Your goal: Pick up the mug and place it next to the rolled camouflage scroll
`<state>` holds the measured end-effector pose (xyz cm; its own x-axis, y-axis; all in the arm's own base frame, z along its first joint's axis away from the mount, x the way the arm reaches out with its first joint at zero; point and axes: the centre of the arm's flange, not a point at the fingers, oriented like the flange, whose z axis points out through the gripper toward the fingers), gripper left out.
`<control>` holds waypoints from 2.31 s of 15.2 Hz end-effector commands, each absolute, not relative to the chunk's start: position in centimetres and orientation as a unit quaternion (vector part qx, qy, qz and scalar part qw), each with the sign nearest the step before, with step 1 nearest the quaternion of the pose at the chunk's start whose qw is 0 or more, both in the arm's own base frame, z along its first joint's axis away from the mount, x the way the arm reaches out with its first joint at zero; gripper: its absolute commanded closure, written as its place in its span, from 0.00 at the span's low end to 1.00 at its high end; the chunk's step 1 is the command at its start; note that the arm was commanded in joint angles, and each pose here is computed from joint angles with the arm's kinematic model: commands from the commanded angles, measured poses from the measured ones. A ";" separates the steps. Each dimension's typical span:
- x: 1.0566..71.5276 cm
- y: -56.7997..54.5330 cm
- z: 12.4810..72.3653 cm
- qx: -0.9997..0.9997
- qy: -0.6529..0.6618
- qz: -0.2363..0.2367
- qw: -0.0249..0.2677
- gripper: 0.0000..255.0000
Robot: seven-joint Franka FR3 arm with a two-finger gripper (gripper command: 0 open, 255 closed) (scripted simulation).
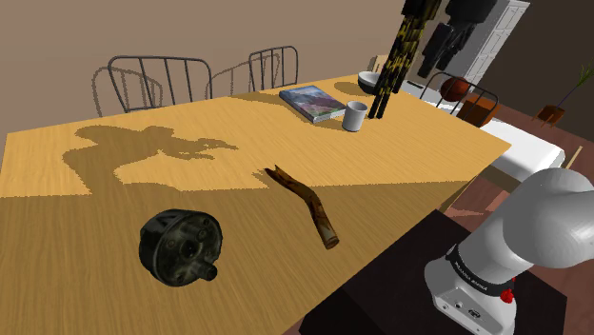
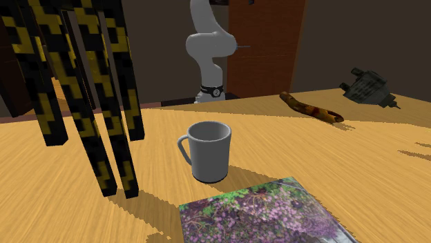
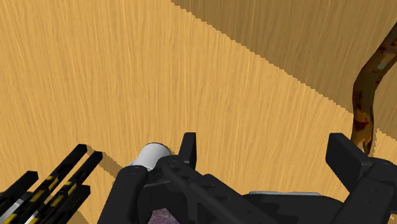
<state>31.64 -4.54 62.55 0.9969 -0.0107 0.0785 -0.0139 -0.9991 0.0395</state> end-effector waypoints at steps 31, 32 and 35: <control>59.4 -20.2 37.8 0.999 -0.016 -0.005 0.035 0.00; 59.8 -20.5 37.5 0.999 -0.016 -0.006 0.035 0.00; 59.8 -20.6 35.9 0.999 -0.016 -0.006 0.035 0.00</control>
